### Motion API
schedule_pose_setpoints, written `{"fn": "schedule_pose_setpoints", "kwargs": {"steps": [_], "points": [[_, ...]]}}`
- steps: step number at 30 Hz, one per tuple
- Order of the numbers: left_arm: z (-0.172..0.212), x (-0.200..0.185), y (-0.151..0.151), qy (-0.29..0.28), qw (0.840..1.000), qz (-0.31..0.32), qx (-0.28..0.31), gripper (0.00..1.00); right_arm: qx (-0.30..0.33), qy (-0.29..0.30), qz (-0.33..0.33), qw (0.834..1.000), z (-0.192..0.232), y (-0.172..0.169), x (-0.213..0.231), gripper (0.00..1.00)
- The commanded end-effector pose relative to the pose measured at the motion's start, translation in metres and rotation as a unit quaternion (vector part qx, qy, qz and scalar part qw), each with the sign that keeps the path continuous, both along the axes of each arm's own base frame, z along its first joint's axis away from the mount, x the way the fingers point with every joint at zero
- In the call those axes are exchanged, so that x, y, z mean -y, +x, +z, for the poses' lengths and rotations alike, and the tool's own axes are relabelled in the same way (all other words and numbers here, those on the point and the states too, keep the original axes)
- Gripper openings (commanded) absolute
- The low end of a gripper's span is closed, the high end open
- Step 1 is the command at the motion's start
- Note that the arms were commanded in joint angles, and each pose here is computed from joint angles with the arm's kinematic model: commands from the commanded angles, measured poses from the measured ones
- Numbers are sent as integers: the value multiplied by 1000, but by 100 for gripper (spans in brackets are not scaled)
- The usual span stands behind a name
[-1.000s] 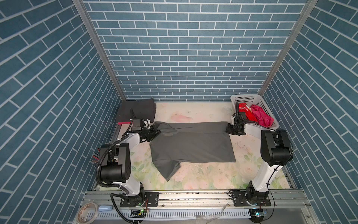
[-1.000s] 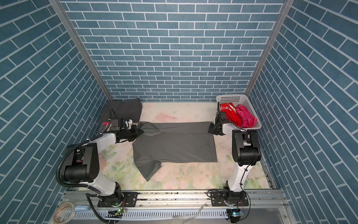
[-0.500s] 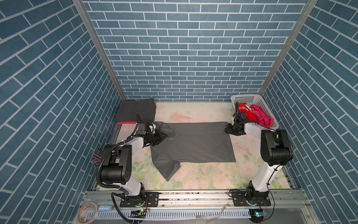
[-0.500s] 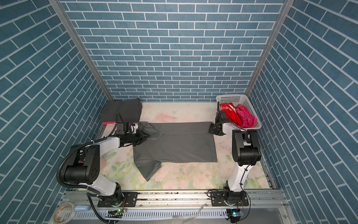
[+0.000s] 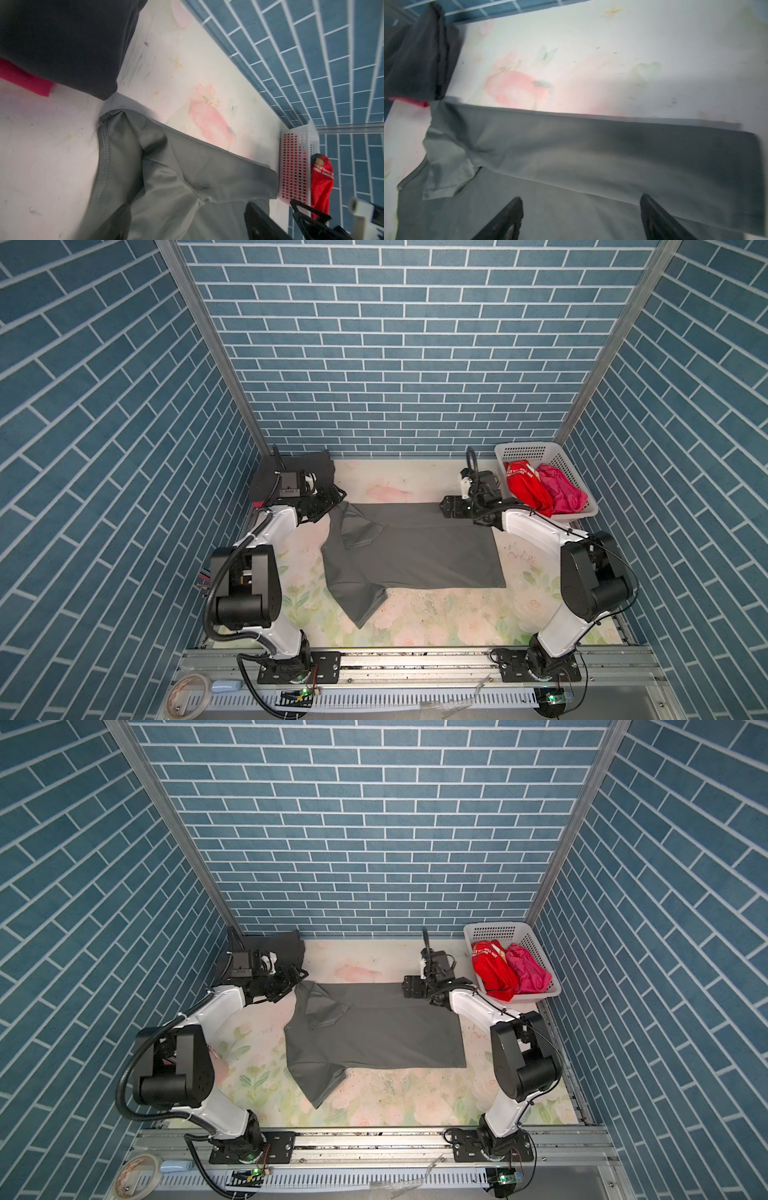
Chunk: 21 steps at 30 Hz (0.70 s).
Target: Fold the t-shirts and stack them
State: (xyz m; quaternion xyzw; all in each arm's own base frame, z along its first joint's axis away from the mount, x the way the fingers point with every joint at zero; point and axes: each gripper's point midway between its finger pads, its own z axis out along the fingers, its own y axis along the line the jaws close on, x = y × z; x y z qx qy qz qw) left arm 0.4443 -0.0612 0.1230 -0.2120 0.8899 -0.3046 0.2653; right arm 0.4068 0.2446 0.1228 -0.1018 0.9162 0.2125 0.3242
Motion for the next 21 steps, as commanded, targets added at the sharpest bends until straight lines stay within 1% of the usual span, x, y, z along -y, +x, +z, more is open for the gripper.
{"fn": "schedule_pose_setpoints", "kwargs": {"steps": [1, 3, 6, 10, 12, 14, 18, 19, 21], "points": [[-35, 0, 11, 38, 998, 3, -42, 87, -16, 25, 21, 999, -12, -6, -44, 89], [-44, 0, 19, 57, 997, 6, -49, 86, -20, 26, 37, 999, -19, -12, -66, 90], [-53, 6, 30, 58, 997, 3, -51, 79, -31, 26, 55, 998, -32, -16, -88, 91], [-56, 17, 36, 66, 997, -7, -49, 68, -40, 19, 56, 997, -44, -14, -90, 91], [-59, 18, 32, 71, 996, -10, -53, 63, -41, 14, 54, 998, -46, -13, -86, 91], [-63, 20, 26, 68, 996, -13, -56, 53, -43, 15, 48, 998, -48, -11, -79, 91], [-71, 21, 9, 65, 996, -16, -65, 24, -49, 31, 32, 998, -50, -6, -61, 91], [-72, 21, 4, 67, 995, -17, -68, 20, -50, 32, 28, 998, -50, -5, -57, 91], [-75, 20, -5, 69, 995, -19, -73, 18, -50, 32, 24, 998, -51, -4, -50, 91]]}}
